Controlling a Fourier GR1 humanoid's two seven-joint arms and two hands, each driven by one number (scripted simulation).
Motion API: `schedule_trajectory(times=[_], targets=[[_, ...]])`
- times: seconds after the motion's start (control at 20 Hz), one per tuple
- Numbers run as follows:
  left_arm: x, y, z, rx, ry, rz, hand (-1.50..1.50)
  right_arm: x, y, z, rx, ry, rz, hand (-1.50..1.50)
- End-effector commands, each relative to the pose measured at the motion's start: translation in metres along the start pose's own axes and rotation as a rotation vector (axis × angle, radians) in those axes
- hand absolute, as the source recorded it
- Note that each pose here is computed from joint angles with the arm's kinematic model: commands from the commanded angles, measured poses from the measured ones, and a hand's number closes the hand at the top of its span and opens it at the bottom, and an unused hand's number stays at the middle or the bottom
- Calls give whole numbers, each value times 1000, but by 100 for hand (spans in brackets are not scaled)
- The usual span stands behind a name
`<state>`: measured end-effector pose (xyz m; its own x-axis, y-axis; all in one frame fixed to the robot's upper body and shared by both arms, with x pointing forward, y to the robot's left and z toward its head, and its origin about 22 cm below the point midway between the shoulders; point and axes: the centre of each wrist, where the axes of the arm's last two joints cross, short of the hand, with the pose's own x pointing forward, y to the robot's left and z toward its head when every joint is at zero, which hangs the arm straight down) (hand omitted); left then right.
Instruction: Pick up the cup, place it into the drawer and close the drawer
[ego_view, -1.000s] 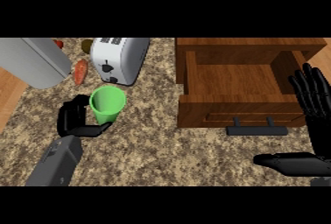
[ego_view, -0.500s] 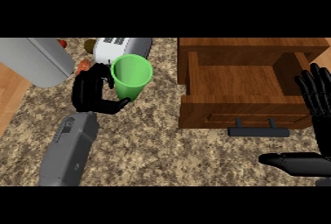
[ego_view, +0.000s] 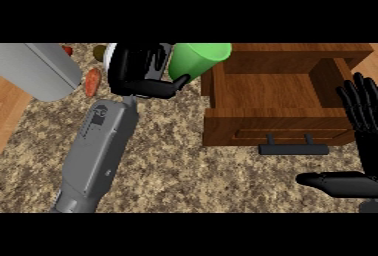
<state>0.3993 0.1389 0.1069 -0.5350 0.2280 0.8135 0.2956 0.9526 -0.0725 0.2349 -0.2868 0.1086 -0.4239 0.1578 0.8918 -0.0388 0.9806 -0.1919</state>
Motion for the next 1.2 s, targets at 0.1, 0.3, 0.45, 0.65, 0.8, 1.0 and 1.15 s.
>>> schedule_trajectory(times=[0.1, 0.3, 0.45, 0.65, 0.8, 1.0, 1.15], targets=[[21, -56, -34, -31, 48, -45, 150, 9, -3, 0, 5, -2, 6, -150], [21, -70, -58, -5, 72, -78, 150, 6, -11, -6, 13, -7, 7, -150], [27, -83, -79, -9, 144, -36, 150, -7, -1, -5, 19, -5, 4, -150], [3, -78, -73, 15, 176, -73, 150, -4, -13, 8, 19, -11, -13, -150], [14, -93, -93, 12, 197, -78, 150, 9, -7, 3, 36, -22, -3, -150], [-10, -100, -69, 6, 226, -131, 150, 9, -3, -9, 44, -26, -10, -150], [-7, -102, -78, -21, 261, -112, 150, -10, -14, -12, 33, -27, -12, -150]])
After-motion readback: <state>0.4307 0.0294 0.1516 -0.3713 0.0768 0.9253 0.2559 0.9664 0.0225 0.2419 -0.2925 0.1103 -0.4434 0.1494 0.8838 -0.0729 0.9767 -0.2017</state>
